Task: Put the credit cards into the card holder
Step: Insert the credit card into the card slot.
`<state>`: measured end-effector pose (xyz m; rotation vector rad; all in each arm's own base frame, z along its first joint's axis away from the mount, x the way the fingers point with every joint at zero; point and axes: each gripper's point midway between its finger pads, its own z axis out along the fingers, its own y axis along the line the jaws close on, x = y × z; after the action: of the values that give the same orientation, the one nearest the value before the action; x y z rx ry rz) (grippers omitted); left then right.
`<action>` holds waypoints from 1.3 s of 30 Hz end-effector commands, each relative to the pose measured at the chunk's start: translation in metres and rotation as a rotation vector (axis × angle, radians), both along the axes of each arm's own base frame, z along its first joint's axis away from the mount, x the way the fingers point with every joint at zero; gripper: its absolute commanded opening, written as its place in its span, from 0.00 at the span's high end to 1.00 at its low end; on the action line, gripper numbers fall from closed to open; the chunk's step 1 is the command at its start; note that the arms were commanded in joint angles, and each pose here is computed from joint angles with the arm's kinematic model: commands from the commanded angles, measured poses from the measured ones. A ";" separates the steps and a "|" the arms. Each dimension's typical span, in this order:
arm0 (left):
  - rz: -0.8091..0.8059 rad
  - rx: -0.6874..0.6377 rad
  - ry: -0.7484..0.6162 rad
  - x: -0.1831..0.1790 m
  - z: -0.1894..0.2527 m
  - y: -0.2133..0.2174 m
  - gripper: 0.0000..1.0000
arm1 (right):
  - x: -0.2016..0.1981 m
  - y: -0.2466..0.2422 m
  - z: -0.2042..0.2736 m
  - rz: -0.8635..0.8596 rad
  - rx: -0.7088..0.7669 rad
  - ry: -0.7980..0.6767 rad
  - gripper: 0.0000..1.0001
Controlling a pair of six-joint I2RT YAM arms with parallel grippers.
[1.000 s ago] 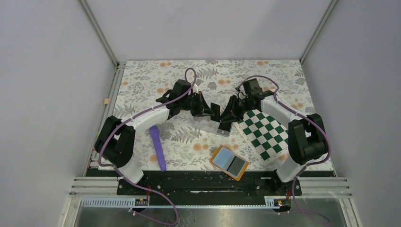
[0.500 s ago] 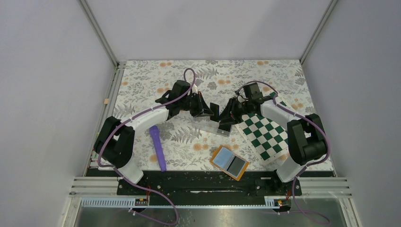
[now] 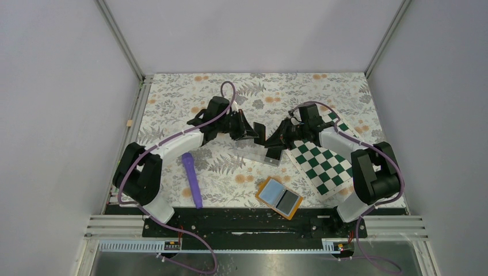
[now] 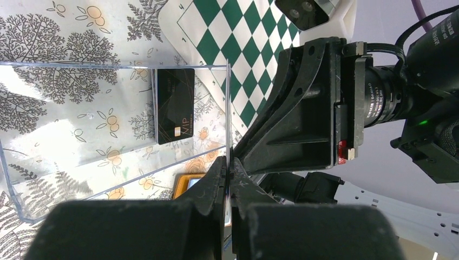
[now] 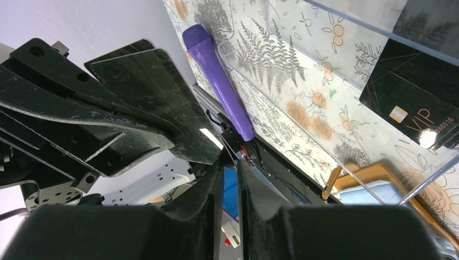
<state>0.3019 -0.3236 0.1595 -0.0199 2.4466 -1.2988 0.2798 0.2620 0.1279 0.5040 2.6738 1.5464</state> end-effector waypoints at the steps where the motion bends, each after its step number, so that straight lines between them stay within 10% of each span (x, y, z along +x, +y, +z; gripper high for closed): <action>1: -0.015 -0.022 -0.049 -0.004 0.015 -0.004 1.00 | 0.005 0.004 0.032 0.003 0.050 -0.087 0.81; 39: -0.044 -0.066 -0.033 -0.016 0.010 -0.004 1.00 | 0.020 0.009 0.090 -0.051 0.275 -0.400 0.83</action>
<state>0.3146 -0.3197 0.1739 -0.0358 2.3403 -1.3104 0.2903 0.2642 0.1514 0.4660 2.4110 1.6808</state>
